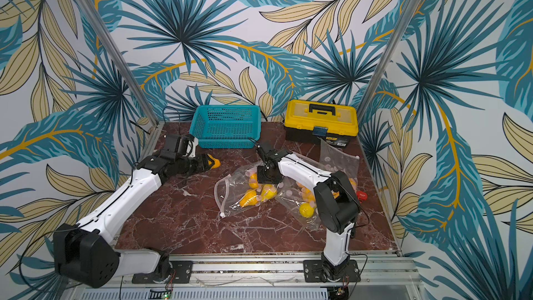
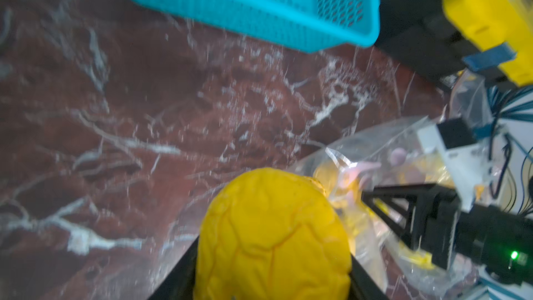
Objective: Open the zip-top bag and take out the pear
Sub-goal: Move the basket to the center of the board.
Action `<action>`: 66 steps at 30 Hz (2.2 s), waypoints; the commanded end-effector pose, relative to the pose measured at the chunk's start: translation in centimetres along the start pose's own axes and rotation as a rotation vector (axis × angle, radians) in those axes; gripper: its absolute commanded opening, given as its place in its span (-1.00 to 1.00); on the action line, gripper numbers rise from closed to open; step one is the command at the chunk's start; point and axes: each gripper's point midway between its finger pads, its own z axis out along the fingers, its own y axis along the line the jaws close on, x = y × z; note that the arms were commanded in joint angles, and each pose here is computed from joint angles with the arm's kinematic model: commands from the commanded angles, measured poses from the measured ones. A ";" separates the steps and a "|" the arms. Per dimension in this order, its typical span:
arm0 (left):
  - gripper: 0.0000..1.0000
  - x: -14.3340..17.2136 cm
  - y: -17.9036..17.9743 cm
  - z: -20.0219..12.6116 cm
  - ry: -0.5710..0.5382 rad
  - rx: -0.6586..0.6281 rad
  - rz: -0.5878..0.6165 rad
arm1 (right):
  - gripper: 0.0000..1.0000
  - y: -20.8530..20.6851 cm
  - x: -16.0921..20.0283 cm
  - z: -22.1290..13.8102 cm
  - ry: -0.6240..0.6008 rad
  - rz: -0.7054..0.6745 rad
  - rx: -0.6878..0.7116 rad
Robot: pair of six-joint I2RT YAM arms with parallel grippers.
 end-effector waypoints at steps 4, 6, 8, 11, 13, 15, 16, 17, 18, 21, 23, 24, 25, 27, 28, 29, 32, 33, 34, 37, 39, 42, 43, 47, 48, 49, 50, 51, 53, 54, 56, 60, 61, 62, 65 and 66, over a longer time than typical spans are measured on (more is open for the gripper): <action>-0.17 -8.2 -2.4 4.0 -0.060 0.019 0.104 | -0.10 0.0 -0.3 -1.6 -0.012 0.014 0.006; -0.18 -10.5 -3.1 5.5 -0.081 0.025 0.116 | -0.10 0.1 -0.5 -1.8 -0.020 0.019 0.004; -0.19 -12.4 -3.6 7.5 -0.088 0.037 0.128 | -0.10 0.2 -0.6 -2.0 -0.024 0.026 -0.001; -0.20 -14.7 -4.2 10.6 -0.100 0.056 0.138 | -0.10 0.4 -0.9 -2.3 -0.036 0.035 -0.008; -0.20 -15.7 -4.3 12.6 -0.102 0.067 0.130 | -0.10 0.4 -0.9 -2.4 -0.037 0.036 -0.008; -0.20 -16.1 -3.9 14.3 -0.099 0.052 0.122 | -0.10 0.4 -0.9 -2.4 -0.035 0.038 -0.007; -0.20 -16.3 -3.4 15.0 -0.097 0.034 0.118 | -0.10 0.4 -0.9 -2.3 -0.035 0.039 -0.008; -0.20 -16.4 -3.0 15.7 -0.093 0.021 0.116 | -0.10 0.4 -0.9 -2.3 -0.035 0.039 -0.010; -0.20 -16.4 -2.6 16.4 -0.086 0.013 0.111 | -0.10 0.4 -0.8 -2.3 -0.033 0.042 -0.011; -0.20 -15.8 -1.3 18.4 -0.057 0.004 0.102 | -0.10 0.5 -0.9 -2.2 -0.032 0.043 -0.013; -0.20 -15.1 -0.6 19.2 -0.029 -0.001 0.097 | -0.10 0.5 -0.8 -2.2 -0.029 0.043 -0.014; -0.20 -15.0 -0.3 19.2 -0.018 -0.006 0.094 | -0.10 0.5 -0.7 -2.1 -0.028 0.043 -0.014; -0.20 -14.6 0.2 19.3 -0.002 -0.014 0.086 | -0.10 0.5 -0.7 -2.1 -0.027 0.044 -0.015; -0.21 -13.6 1.0 19.5 0.029 -0.021 0.072 | -0.10 0.5 -0.7 -2.1 -0.025 0.044 -0.019; -0.21 -13.3 1.1 19.1 0.034 -0.027 0.072 | -0.10 0.6 -0.6 -2.0 -0.021 0.044 -0.024; -0.21 -13.0 1.2 18.7 0.039 -0.033 0.075 | -0.10 0.7 -0.6 -2.0 -0.020 0.043 -0.029; -0.21 -11.9 1.9 17.3 0.059 -0.055 0.070 | -0.10 0.9 -0.6 -1.9 -0.016 0.040 -0.039; -0.21 -11.3 2.2 16.7 0.069 -0.059 0.057 | -0.10 0.9 -0.5 -1.8 -0.015 0.038 -0.037; -0.21 -10.7 2.5 16.2 0.079 -0.066 0.048 | -0.10 0.9 -0.5 -1.8 -0.014 0.036 -0.037; -0.21 -9.0 3.2 15.1 0.109 -0.083 0.034 | -0.10 0.8 -0.4 -1.7 -0.012 0.036 -0.039; -0.21 -7.6 3.8 14.5 0.135 -0.095 0.024 | -0.10 1.0 -0.3 -1.6 -0.006 0.037 -0.046; -0.21 -6.0 5.1 13.6 0.162 -0.116 0.001 | -0.10 1.0 -0.3 -1.6 -0.007 0.033 -0.050; -0.21 -5.6 5.6 13.4 0.168 -0.126 -0.007 | -0.10 1.0 -0.2 -1.6 -0.005 0.032 -0.047; -0.21 -5.0 8.9 12.3 0.172 -0.189 -0.045 | -0.10 0.8 -0.1 -1.7 -0.005 0.027 -0.044; -0.21 -4.8 9.8 12.1 0.174 -0.200 -0.060 | -0.10 0.8 -0.1 -1.7 -0.003 0.028 -0.043; -0.21 -4.8 10.5 11.8 0.173 -0.210 -0.071 | -0.10 0.8 0.0 -1.7 -0.002 0.028 -0.043; -0.21 -4.7 11.4 11.5 0.174 -0.223 -0.082 | -0.10 0.8 0.0 -1.7 -0.001 0.028 -0.043; -0.21 -4.6 12.1 11.1 0.174 -0.233 -0.089 | -0.10 0.7 0.1 -1.7 -0.001 0.030 -0.042; -0.21 -4.2 13.4 10.4 0.174 -0.254 -0.102 | -0.10 0.8 0.2 -1.8 0.004 0.029 -0.046; -0.22 -4.0 14.0 10.0 0.175 -0.262 -0.107 | -0.10 0.8 0.3 -1.8 0.005 0.029 -0.047; -0.22 -3.5 15.5 9.1 0.172 -0.294 -0.122 | -0.10 0.7 0.4 -2.0 0.003 0.029 -0.047; -0.22 -2.7 18.7 6.8 0.160 -0.348 -0.177 | -0.10 0.6 0.6 -2.2 0.001 0.027 -0.042; -0.22 -2.6 19.4 6.2 0.152 -0.361 -0.193 | -0.10 0.6 0.6 -2.2 0.004 0.024 -0.043; -0.22 -2.5 20.1 5.5 0.144 -0.373 -0.206 | -0.10 0.7 0.6 -2.2 0.005 0.022 -0.046; -0.21 -2.6 21.2 3.8 0.117 -0.401 -0.220 | -0.10 0.8 0.6 -2.2 0.008 0.014 -0.046; -0.21 -2.8 21.1 3.6 0.109 -0.402 -0.214 | -0.10 0.8 0.6 -2.3 0.009 0.011 -0.046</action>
